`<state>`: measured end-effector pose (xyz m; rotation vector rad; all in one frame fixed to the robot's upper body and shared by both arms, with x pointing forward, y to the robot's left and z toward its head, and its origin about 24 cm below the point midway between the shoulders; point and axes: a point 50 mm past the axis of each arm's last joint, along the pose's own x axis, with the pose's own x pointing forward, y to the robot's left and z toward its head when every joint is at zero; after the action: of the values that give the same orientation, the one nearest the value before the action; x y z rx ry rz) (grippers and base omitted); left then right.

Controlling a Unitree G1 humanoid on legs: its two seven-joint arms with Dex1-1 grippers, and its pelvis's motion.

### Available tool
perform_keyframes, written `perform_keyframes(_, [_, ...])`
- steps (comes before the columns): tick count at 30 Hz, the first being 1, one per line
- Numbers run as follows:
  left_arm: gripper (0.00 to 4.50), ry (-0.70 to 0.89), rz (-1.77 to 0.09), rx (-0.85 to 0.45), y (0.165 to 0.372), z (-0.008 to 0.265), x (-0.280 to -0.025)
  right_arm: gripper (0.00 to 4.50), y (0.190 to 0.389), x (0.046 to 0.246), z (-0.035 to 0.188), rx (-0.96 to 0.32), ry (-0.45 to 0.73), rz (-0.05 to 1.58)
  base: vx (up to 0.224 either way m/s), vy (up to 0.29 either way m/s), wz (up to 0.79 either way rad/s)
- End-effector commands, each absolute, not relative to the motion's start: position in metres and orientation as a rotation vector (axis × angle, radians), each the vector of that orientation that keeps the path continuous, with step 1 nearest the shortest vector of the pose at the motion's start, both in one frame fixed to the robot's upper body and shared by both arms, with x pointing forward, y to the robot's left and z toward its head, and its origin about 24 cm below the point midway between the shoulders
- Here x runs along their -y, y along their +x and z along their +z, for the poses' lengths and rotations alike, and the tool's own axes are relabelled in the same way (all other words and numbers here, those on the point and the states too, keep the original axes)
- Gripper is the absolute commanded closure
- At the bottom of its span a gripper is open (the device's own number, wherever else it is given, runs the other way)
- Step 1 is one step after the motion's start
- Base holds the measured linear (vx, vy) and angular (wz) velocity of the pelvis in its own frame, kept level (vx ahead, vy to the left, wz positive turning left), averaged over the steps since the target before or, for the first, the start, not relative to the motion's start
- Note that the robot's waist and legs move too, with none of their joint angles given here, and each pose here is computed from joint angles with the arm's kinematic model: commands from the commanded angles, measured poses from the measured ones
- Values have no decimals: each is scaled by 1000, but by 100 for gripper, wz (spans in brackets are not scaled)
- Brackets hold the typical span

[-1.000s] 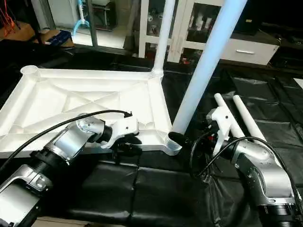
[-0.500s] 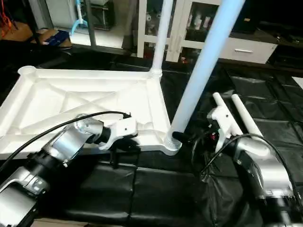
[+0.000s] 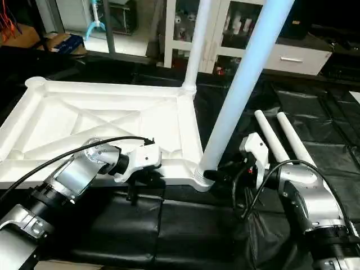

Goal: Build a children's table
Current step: Rotate leg to tighten

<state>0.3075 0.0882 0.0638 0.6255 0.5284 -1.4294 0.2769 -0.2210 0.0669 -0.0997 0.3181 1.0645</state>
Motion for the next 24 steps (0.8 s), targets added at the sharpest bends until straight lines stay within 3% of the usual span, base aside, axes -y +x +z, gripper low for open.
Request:
perform_keyframes(1, [450, 608, -1477, -583, 298, 51, -87, 125, 281, 225, 72, -315, -138, 1066, 0, 0, 0])
perform_keyframes(13, [450, 613, -1474, -577, 296, 52, -87, 234, 284, 218, 67, -295, -104, 1099, 0, 0, 0])
perform_keyframes(19, [450, 606, -1463, -581, 295, 51, -87, 250, 279, 215, 61, -289, -59, 1091, 0, 0, 0])
perform_keyframes(24, [450, 561, -1395, -580, 299, 54, -84, 251, 279, 215, 47, -278, 42, 899, 0, 0, 0])
